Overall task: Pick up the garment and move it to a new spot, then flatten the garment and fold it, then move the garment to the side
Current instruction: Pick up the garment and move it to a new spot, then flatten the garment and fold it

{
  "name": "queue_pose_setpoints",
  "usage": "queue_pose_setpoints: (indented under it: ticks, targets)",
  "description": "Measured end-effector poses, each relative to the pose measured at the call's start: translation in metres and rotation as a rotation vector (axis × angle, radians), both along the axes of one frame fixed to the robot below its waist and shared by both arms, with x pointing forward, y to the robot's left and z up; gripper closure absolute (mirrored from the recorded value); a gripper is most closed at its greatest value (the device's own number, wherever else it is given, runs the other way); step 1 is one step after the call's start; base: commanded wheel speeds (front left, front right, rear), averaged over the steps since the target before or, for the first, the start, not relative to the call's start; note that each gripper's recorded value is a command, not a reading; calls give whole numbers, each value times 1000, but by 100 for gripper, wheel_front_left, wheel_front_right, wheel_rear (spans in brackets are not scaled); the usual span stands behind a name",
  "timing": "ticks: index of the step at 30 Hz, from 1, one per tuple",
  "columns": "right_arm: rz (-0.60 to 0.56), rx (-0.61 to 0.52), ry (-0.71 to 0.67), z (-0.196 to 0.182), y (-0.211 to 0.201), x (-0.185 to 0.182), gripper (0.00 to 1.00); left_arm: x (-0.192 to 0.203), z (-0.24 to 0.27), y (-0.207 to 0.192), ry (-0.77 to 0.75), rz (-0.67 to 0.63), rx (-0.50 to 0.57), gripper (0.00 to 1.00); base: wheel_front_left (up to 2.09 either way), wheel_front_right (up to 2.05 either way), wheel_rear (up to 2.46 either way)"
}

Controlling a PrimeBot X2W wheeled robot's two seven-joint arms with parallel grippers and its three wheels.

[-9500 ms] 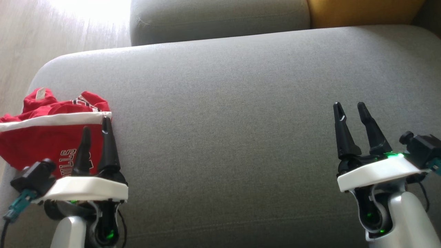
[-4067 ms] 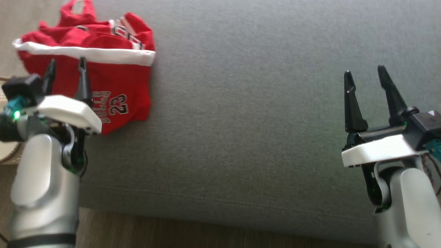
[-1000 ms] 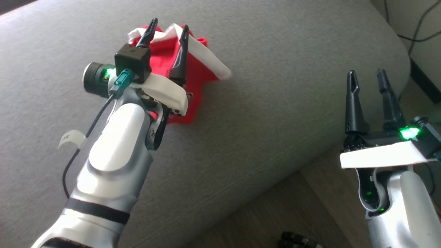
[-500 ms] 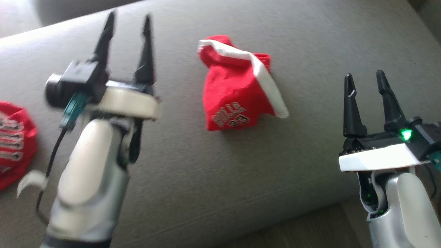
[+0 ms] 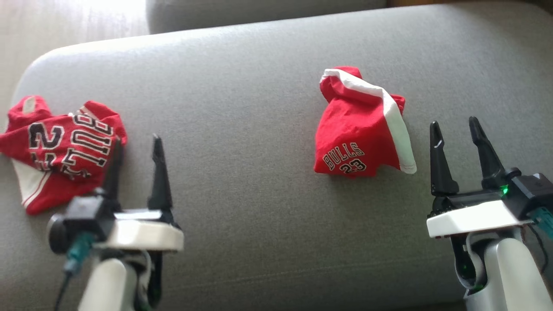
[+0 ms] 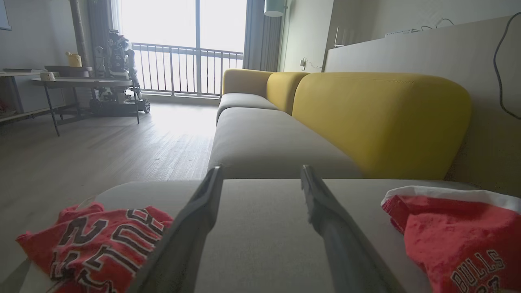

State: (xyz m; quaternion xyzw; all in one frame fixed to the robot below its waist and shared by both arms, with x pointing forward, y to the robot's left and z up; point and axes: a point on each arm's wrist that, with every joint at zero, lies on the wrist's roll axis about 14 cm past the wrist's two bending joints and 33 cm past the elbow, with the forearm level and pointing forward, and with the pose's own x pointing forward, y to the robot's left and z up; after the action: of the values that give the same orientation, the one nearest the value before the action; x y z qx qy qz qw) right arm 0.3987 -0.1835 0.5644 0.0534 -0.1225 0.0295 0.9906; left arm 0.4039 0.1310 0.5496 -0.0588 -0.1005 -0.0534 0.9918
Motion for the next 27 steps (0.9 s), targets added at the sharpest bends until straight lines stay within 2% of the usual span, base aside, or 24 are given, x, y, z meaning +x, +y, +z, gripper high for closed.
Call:
queue_pose_setpoints:
  ticks: [6,21,24,25,27]
  targets:
    - [23,3,32,-10,8,-5,0,-21,-14,-4,44,-8,-20,0,0,0,0]
    - [25,13,52,-16,8,-10,0,-22,0,-3,0,-10,-23,0,0,0,0]
    - [13,70,109,-35,4,-10,0,-22,-2,-4,5,-14,-24,0,0,0,0]
    - [13,30,181,-57,5,-11,0,-22,-6,-7,18,-21,-23,0,0,0,0]
    - [19,30,226,-72,7,-9,0,-23,-12,-11,35,-34,-22,0,0,0,0]
